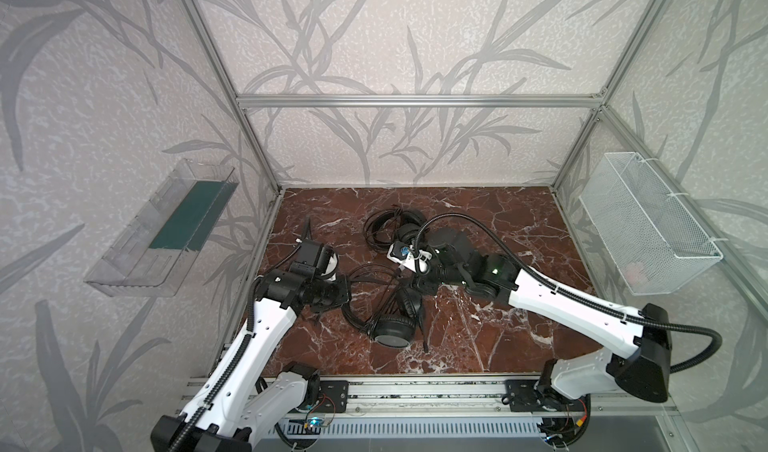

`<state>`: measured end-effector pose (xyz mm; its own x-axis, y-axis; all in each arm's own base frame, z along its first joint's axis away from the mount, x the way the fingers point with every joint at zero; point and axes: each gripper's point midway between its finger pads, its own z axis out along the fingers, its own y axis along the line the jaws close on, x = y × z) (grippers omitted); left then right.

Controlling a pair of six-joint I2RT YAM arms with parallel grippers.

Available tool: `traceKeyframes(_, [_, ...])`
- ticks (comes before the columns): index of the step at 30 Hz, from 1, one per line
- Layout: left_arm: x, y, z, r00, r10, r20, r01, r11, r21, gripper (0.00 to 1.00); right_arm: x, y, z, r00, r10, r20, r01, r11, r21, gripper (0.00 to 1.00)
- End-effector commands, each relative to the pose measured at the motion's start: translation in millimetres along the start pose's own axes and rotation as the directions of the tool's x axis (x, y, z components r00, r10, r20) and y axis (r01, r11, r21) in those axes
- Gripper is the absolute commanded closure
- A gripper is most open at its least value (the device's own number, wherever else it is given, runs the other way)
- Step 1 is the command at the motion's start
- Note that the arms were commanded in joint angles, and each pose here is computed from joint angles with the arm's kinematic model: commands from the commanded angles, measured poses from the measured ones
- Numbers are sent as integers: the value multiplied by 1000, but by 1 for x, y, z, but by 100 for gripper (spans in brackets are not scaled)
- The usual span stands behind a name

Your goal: Wrap the headphones

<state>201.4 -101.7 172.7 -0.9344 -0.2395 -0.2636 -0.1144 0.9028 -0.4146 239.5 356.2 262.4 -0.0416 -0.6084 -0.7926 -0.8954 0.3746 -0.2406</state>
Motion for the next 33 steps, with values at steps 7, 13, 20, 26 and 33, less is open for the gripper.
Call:
traceKeyframes(7, [-10, -12, -12, 999, 15, 40, -16, 999, 31, 100, -4, -74, -78, 957, 230, 176, -274, 916, 293, 1])
traceKeyframes(13, [-13, -13, -13, 999, 5, 39, -6, 1000, 23, 100, 27, -91, -113, 904, 348, 250, -420, 833, 360, 1])
traceKeyframes(20, [-17, -14, -12, 1000, -7, 18, 7, 1000, 5, 100, 67, -80, -128, 885, 408, 225, -465, 798, 384, 1])
traceKeyframes(26, [-20, -15, -5, 1000, -24, -13, 24, 999, -27, 100, 85, -80, -142, 875, 423, 235, -484, 765, 426, 1])
traceKeyframes(33, [-38, -30, 2, 1000, -12, 14, 13, 998, -63, 100, 106, -82, -158, 861, 443, 249, -507, 709, 490, 1])
